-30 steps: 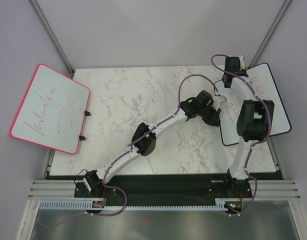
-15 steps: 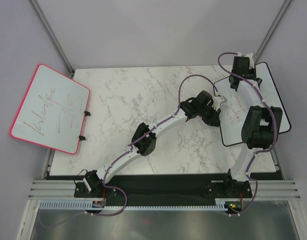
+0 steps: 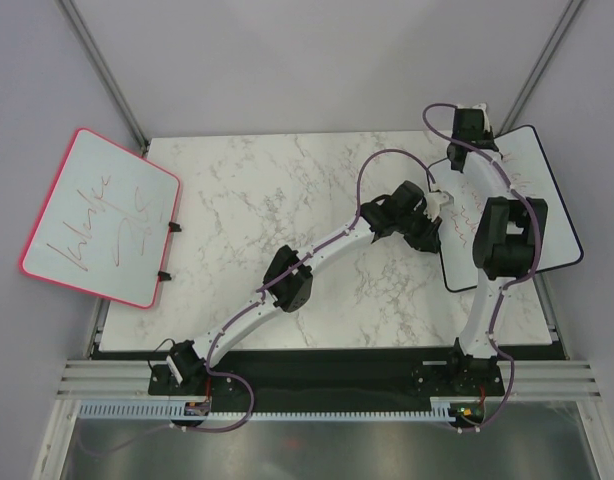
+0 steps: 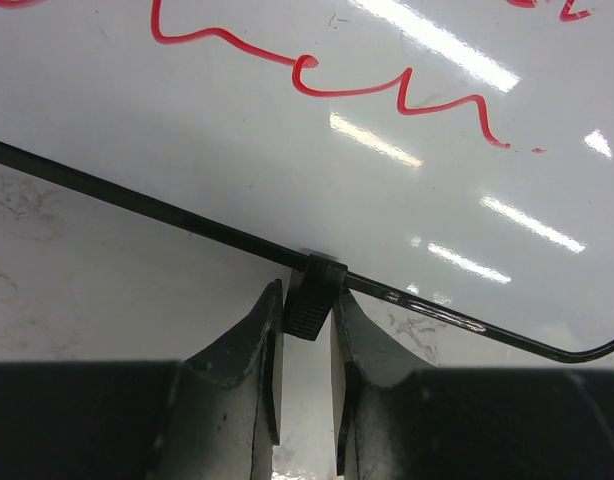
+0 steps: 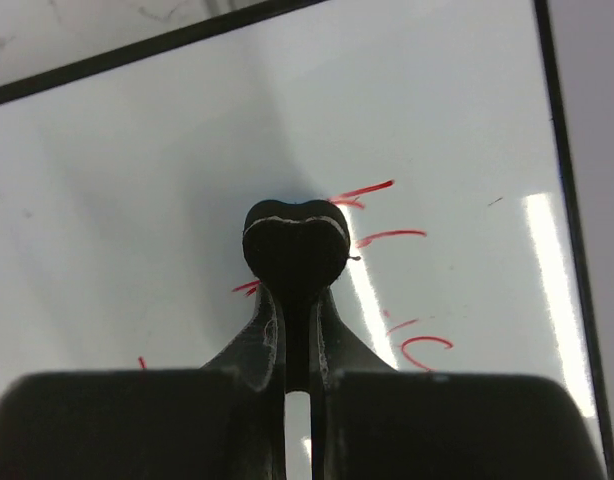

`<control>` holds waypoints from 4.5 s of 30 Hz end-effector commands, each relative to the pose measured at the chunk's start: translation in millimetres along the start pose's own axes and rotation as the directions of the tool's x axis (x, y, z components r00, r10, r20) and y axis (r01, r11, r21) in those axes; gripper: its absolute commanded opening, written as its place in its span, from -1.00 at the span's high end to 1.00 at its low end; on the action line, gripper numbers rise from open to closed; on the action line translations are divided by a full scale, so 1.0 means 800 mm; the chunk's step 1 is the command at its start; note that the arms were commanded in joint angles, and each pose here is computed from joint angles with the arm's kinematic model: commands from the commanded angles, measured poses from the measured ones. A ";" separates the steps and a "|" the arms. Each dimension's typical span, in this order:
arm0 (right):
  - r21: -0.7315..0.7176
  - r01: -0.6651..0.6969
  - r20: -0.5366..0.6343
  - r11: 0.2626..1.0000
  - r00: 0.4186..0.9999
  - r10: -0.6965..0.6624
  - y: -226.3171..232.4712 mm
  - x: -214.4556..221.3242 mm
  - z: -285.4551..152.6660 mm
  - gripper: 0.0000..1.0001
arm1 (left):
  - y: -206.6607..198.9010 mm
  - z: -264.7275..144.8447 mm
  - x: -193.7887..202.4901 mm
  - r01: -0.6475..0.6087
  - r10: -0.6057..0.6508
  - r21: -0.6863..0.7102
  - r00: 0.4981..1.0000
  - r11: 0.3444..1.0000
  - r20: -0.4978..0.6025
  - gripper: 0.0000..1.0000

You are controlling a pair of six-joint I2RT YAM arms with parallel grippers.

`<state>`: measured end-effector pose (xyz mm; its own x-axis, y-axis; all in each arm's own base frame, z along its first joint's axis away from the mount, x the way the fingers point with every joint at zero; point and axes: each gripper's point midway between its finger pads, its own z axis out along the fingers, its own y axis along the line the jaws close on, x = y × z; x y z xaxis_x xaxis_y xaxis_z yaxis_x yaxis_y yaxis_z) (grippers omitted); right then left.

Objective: Erase the whiteboard
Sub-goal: Erase the whiteboard at the whiteboard stand.

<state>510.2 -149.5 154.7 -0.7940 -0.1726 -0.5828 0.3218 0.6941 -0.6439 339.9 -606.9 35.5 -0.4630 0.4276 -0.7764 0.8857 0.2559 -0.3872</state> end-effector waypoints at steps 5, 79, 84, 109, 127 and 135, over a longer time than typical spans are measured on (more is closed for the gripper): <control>0.127 -0.085 0.027 0.988 0.996 0.082 -0.067 -0.046 0.023 1.00 | 0.025 -0.003 0.022 0.124 -0.127 -0.069 0.991 0.990 -0.038 0.96; 0.121 -0.096 -0.126 0.988 0.986 0.111 -0.090 0.039 -0.002 1.00 | 0.028 -0.003 0.021 0.142 -0.145 -0.072 0.989 0.987 -0.031 0.96; 0.171 -0.149 -0.123 0.974 0.978 0.171 -0.108 0.064 -0.032 1.00 | 0.027 -0.003 0.021 0.143 -0.146 -0.068 0.989 0.987 -0.030 0.96; 0.003 -0.220 -0.064 0.976 0.973 0.220 -0.052 0.105 -0.070 1.00 | 0.027 -0.003 0.022 0.144 -0.146 -0.071 0.989 0.987 -0.033 0.96; 0.099 -0.327 -0.070 0.940 0.940 0.334 -0.106 0.137 -0.069 1.00 | 0.029 -0.003 0.022 0.144 -0.146 -0.072 0.989 0.987 -0.031 0.96; -0.026 -0.277 -0.095 0.960 0.957 0.274 -0.027 0.145 -0.092 1.00 | 0.028 -0.003 0.022 0.142 -0.145 -0.072 0.989 0.987 -0.032 0.96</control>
<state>381.0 -141.2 150.5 -0.7156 0.0493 -0.6968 0.5117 0.7161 -0.4748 342.9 -608.0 33.7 -0.4765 0.4120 -0.7767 0.8785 0.2563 -0.4030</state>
